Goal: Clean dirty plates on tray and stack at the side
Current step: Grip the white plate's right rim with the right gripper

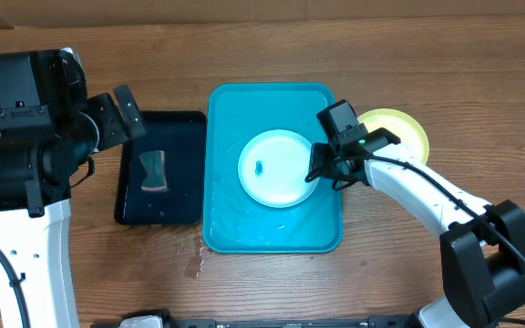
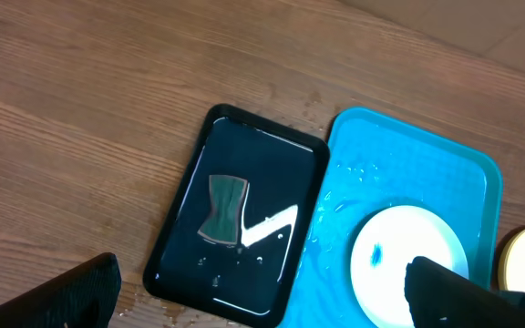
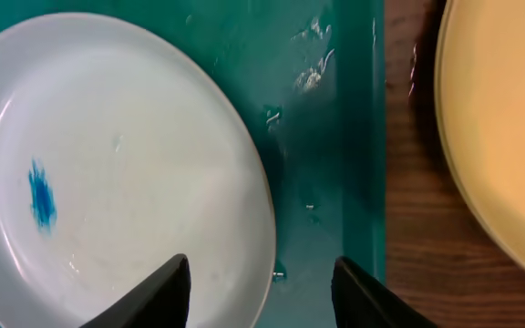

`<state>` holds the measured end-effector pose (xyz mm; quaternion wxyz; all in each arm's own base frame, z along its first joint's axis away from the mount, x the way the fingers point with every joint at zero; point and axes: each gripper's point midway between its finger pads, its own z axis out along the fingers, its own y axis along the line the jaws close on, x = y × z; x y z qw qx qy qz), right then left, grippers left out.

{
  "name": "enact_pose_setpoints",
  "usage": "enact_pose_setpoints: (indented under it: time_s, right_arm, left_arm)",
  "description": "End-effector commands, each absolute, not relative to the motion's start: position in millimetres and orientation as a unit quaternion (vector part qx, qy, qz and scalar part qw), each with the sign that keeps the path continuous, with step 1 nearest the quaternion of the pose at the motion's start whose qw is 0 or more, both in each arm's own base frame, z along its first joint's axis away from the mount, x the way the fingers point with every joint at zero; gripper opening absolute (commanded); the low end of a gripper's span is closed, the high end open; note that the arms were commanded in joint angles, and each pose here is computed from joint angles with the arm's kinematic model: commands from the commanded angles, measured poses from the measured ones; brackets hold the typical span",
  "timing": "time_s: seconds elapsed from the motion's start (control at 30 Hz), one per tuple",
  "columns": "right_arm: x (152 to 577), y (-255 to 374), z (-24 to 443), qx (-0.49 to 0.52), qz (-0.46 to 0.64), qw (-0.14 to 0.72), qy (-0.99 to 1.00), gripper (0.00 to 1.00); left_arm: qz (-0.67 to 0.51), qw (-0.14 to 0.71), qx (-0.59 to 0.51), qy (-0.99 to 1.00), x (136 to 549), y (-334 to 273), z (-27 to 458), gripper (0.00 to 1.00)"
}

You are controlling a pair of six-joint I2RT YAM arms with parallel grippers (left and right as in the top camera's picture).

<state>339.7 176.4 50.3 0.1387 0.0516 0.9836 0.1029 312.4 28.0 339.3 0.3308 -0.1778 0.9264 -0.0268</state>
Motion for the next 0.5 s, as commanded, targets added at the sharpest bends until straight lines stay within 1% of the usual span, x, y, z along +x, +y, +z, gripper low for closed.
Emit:
enact_pose_setpoints:
  time_s: [0.0,0.13,0.23,0.37,0.47]
  right_arm:
    - [341.2,169.3,52.9,0.048,0.088,0.159,0.982,0.51]
    - [345.9,171.4,50.5,0.048,0.094,0.171,0.980,0.50]
    - [347.2,172.2,46.1,0.048,0.099,0.179,0.978,0.46]
    - [344.6,171.0,37.5,0.050,0.101,0.180,0.977,0.44]
    - [341.8,170.5,31.7,0.050,0.103,0.179,0.977,0.40]
  left_arm:
    - [-0.033,0.333,-0.180,0.925,315.6,26.5,341.5,1.00]
    - [-0.033,0.333,-0.180,0.925,315.6,26.5,341.5,1.00]
    - [-0.033,0.333,-0.180,0.925,315.6,26.5,341.5,1.00]
    - [-0.033,0.333,-0.180,0.925,315.6,26.5,341.5,1.00]
    - [-0.033,0.333,-0.180,0.925,315.6,26.5,341.5,1.00]
